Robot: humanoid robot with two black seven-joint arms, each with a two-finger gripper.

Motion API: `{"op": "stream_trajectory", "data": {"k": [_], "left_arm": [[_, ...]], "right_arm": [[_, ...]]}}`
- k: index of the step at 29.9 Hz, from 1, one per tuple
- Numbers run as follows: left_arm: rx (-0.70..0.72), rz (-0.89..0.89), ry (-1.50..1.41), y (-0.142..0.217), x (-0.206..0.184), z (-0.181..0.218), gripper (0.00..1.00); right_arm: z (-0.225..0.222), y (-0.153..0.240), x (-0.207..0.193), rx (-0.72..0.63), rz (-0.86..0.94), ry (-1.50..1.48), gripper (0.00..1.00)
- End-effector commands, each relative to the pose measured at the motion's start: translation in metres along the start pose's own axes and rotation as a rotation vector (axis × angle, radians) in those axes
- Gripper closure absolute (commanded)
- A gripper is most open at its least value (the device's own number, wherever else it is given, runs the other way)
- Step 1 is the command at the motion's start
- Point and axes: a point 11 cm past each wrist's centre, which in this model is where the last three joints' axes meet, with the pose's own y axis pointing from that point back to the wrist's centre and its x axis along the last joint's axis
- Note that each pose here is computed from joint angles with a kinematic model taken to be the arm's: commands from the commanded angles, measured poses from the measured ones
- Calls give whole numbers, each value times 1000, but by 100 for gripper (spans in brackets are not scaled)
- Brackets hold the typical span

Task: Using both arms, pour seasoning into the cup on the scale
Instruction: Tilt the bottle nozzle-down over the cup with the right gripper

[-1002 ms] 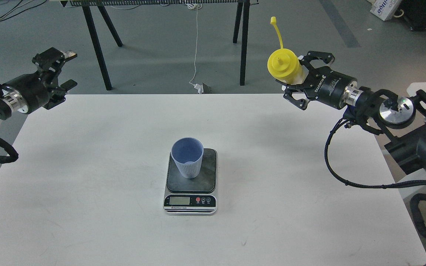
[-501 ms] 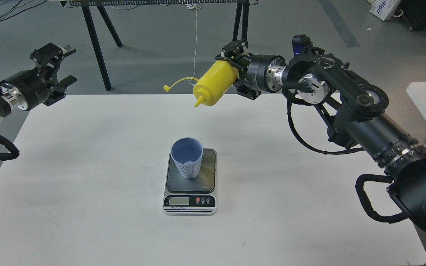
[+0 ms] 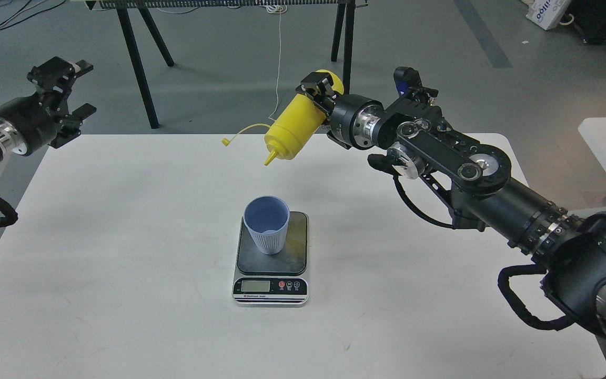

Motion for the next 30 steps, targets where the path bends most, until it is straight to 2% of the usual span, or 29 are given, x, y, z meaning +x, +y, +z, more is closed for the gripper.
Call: {"op": "stream_trajectory", "data": {"k": [1, 16, 30], "left_arm": [[0, -1, 0, 0, 0, 0, 1], [0, -3, 2, -1, -2, -1, 1], [3, -5, 4, -1, -3, -2, 1]], "right_arm": [[9, -1, -5, -20, -9, 12, 88], [37, -2, -23, -83, -55, 53, 87], [42, -2, -27, -95, -64, 64, 87]]}}
